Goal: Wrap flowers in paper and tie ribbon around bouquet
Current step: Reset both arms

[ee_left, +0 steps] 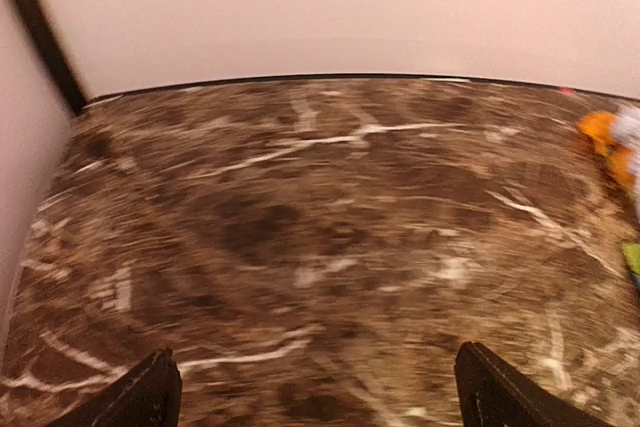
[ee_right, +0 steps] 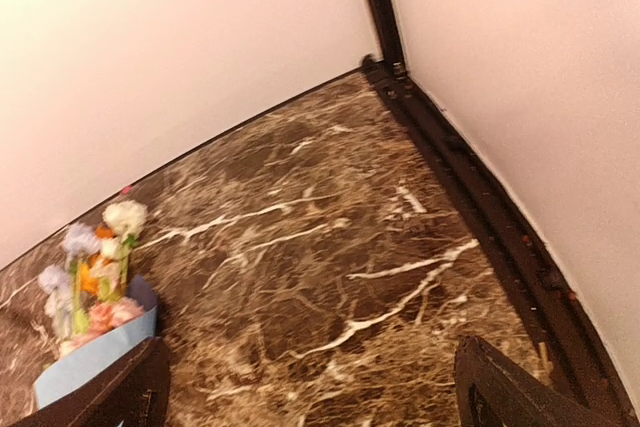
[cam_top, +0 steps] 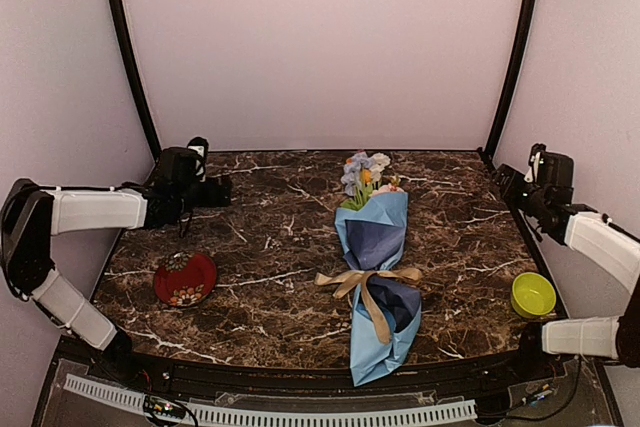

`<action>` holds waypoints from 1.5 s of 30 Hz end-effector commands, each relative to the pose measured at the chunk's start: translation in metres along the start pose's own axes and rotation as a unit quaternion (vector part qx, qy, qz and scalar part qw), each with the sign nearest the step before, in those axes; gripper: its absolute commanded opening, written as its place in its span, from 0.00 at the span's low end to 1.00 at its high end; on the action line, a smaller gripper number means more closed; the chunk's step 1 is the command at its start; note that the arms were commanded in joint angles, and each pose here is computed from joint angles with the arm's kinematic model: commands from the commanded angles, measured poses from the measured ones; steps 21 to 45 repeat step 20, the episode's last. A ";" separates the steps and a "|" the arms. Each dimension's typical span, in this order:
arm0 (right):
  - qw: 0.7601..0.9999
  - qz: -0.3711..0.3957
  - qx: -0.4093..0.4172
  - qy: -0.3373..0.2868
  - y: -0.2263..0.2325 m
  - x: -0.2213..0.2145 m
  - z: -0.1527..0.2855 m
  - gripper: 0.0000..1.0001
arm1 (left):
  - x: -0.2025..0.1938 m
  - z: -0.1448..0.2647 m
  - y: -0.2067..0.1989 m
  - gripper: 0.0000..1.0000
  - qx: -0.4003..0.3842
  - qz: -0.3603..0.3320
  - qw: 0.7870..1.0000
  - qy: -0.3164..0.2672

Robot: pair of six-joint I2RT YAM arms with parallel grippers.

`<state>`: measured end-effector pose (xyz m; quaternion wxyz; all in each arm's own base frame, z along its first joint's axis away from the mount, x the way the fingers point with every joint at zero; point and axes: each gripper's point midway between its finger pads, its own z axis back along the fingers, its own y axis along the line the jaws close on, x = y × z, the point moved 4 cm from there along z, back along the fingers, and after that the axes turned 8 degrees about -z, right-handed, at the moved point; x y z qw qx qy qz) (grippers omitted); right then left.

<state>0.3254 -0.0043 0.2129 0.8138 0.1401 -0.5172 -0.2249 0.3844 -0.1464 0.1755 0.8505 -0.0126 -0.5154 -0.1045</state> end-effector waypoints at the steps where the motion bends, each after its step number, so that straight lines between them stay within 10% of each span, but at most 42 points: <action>1: 0.992 -0.033 -0.091 -0.081 -0.030 0.016 -0.008 1.00 | -0.032 0.028 0.093 0.99 0.188 0.053 0.979 0.054; 9: 0.992 -0.030 -0.112 -0.048 -0.052 -0.016 -0.031 1.00 | -0.055 0.066 0.137 0.99 0.320 0.025 0.947 -0.021; 45: 0.994 -0.019 -0.092 -0.053 -0.055 -0.024 -0.030 1.00 | -0.082 0.060 0.138 0.99 0.326 0.009 0.945 -0.023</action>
